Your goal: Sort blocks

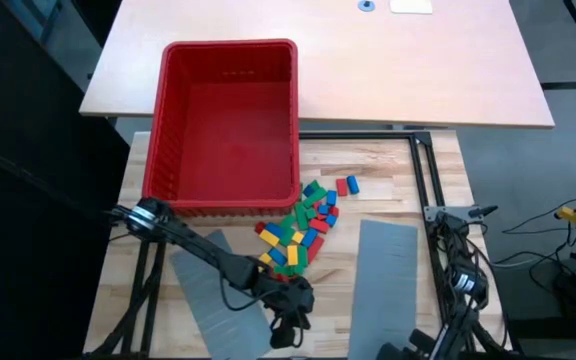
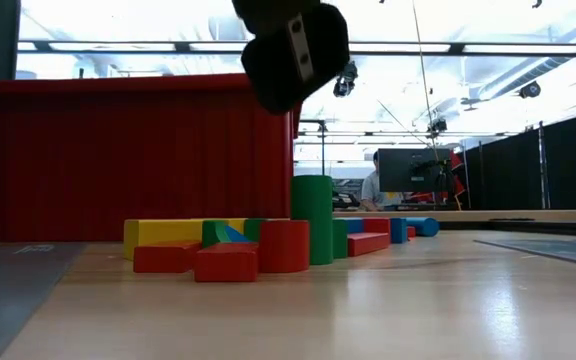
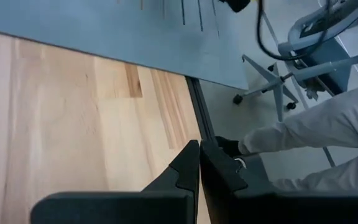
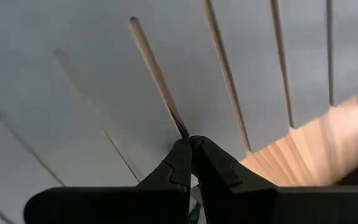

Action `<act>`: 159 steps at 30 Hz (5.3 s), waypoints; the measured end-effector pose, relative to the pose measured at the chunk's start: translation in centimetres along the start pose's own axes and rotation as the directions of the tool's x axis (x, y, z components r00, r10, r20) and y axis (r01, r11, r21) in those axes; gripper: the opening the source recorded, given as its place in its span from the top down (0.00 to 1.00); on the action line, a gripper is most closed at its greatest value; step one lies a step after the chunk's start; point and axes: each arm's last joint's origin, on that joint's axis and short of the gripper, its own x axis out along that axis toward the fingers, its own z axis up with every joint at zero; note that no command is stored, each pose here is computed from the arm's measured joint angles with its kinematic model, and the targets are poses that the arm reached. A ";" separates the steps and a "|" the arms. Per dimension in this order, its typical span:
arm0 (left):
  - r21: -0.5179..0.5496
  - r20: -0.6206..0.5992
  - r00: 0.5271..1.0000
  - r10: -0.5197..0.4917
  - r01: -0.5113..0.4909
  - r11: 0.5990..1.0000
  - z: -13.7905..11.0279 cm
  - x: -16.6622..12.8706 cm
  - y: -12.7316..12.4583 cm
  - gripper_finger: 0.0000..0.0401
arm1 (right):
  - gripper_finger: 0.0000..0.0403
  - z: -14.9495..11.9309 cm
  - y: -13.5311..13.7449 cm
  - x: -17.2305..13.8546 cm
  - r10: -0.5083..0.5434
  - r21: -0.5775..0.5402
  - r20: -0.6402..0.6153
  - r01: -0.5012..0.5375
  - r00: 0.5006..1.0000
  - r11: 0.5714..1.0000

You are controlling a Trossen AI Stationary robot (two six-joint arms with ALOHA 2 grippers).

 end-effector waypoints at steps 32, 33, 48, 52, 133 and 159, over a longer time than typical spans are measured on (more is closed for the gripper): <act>-0.017 -0.053 0.997 0.050 -0.051 0.999 -0.5 0.0 2.0 1.00 | 1.00 2.7 -4.7 -5.7 -0.030 0.112 0.182 0.010 0.983 0.994; -0.017 -0.053 0.997 0.050 -0.051 0.999 -0.5 0.0 2.1 1.00 | 1.00 2.1 -4.6 -5.3 -0.024 0.120 0.170 0.003 0.985 0.993; -0.022 -0.010 0.999 0.035 -0.036 0.999 -0.1 0.0 2.3 1.00 | 1.00 -1.8 -2.8 0.0 0.155 0.104 0.040 -0.159 0.987 0.982; -0.048 -0.018 1.000 0.026 -0.027 0.998 -0.6 0.9 2.8 1.00 | 1.00 -1.7 -2.7 0.7 0.179 0.074 0.016 -0.180 0.984 0.981; -0.113 -0.022 0.999 -0.039 0.036 0.993 -1.3 4.0 3.9 1.00 | 1.00 -5.3 -0.4 -1.6 0.492 -0.035 0.050 -0.491 0.869 0.870; -0.120 -0.026 0.999 -0.035 0.032 0.992 -1.3 4.0 4.0 1.00 | 1.00 1.3 2.0 2.6 0.419 -0.018 0.097 -0.420 0.903 0.907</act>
